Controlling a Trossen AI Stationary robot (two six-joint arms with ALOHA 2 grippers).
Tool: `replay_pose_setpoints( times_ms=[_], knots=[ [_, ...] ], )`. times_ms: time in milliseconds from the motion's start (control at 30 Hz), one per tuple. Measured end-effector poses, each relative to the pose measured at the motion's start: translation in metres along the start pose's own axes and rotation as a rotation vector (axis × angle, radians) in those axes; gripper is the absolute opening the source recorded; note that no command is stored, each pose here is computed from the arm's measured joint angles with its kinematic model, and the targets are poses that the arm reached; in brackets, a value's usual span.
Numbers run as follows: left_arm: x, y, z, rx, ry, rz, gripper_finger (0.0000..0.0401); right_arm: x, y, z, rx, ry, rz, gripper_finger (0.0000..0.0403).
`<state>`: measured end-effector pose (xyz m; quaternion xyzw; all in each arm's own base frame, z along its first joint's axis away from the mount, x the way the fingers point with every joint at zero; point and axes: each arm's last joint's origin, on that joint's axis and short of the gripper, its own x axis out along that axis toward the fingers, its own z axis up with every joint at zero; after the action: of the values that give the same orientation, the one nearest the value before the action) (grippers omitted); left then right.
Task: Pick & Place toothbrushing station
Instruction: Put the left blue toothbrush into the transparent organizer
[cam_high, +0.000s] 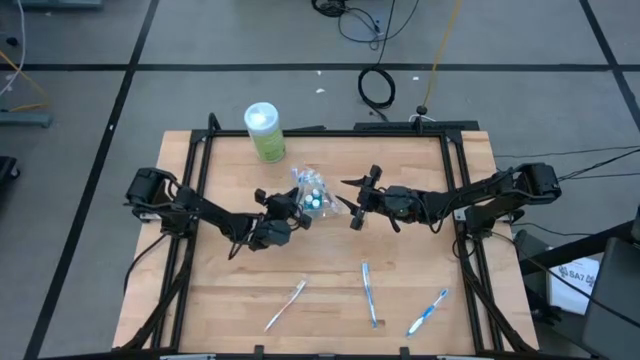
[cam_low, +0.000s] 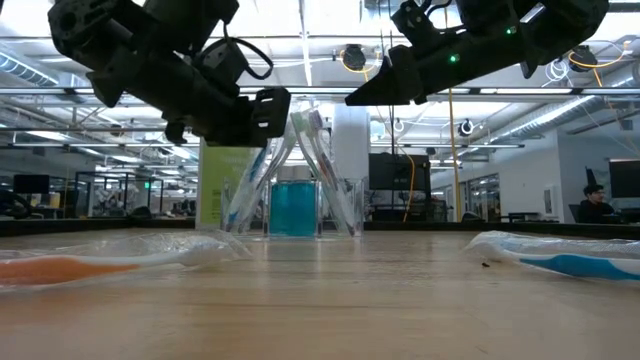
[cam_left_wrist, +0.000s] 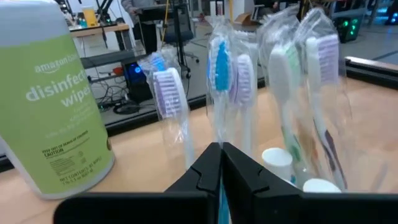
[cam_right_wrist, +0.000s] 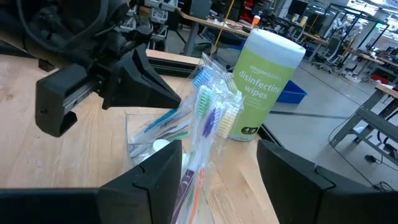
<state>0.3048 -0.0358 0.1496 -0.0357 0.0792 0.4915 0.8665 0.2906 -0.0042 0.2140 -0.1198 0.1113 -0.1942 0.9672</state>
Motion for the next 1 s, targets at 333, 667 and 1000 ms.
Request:
replay_pose_setpoints(
  times_ms=[333, 667, 1000],
  knots=[
    [0.0009, -0.0012, -0.0017, 0.067, 0.038, -0.069, 0.0033, 0.0000, 0.0000, 0.0000, 0.085, 0.000, 0.000, 0.0201],
    [0.0014, -0.0009, -0.0016, 0.035, 0.038, -0.064, 0.0043, 0.0000, 0.0000, 0.0000, 0.085, 0.000, 0.001, 0.0201],
    [0.0008, -0.0015, -0.0012, 0.032, 0.037, -0.070, 0.0138, 0.0000, 0.0000, -0.0002, 0.085, 0.001, 0.001, 0.0201]
  ],
)
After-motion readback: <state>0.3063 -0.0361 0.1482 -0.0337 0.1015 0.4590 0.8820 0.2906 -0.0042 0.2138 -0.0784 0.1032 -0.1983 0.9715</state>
